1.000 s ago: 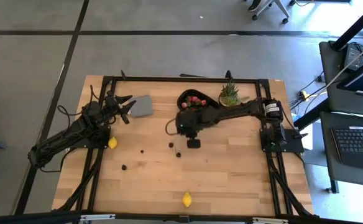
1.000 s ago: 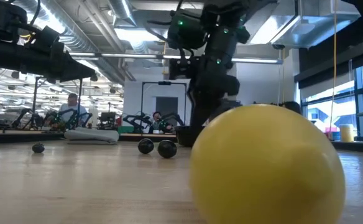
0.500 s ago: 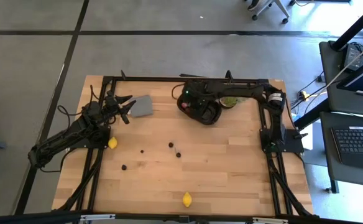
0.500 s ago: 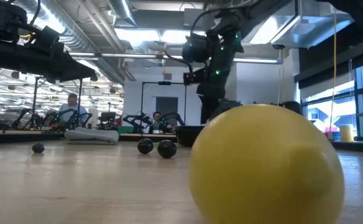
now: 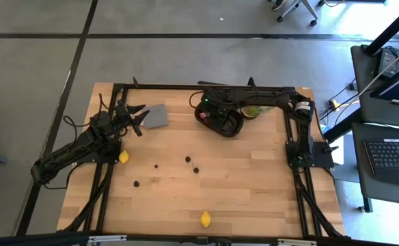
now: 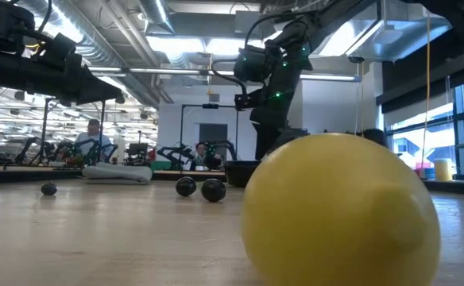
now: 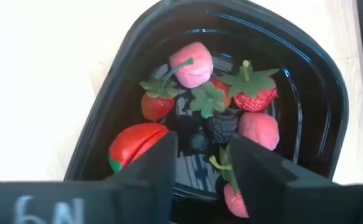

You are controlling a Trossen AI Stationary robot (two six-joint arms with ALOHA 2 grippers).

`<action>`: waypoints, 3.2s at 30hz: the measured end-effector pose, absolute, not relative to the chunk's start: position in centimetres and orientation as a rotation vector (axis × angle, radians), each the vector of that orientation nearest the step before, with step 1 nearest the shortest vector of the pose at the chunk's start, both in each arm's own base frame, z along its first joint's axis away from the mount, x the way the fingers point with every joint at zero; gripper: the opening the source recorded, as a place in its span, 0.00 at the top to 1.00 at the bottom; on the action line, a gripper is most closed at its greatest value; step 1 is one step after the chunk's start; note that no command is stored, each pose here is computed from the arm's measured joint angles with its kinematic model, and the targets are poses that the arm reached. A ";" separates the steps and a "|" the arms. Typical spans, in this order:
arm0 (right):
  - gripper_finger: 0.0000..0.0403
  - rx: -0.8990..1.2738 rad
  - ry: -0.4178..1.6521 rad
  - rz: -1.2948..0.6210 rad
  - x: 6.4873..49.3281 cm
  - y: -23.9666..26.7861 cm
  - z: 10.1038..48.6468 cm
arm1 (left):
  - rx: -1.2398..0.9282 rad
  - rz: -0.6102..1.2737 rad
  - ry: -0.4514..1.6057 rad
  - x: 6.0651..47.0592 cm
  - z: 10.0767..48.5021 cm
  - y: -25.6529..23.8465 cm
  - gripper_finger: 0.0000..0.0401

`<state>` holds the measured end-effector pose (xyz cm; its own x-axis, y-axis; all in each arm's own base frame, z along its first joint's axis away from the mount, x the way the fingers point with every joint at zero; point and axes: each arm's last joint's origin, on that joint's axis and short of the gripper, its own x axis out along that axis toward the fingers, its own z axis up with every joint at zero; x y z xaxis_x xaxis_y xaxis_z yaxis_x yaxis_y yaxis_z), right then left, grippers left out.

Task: Pick and placing Produce into tupperware
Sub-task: Put the top black cherry into the black bin

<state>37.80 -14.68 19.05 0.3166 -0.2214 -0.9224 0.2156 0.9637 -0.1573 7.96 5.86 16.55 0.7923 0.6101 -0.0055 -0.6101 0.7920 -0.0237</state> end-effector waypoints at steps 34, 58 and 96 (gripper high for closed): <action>0.36 -0.264 0.617 0.298 43.1 1.1 18.3 | -0.025 0.656 -0.002 8.0 16.5 5.9 0.65; 0.47 -0.258 0.594 0.296 43.1 1.3 12.8 | -0.025 0.656 -0.003 8.0 16.6 5.9 0.65; 0.69 -0.207 0.675 0.042 42.3 -2.4 14.4 | -0.024 0.657 -0.002 8.0 16.5 5.9 0.65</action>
<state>42.31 -2.42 14.41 0.7805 -0.0284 -0.6246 -0.1060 0.9785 -0.1769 7.96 5.86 16.55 0.7919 0.6106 -0.0056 -0.6105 0.7916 -0.0233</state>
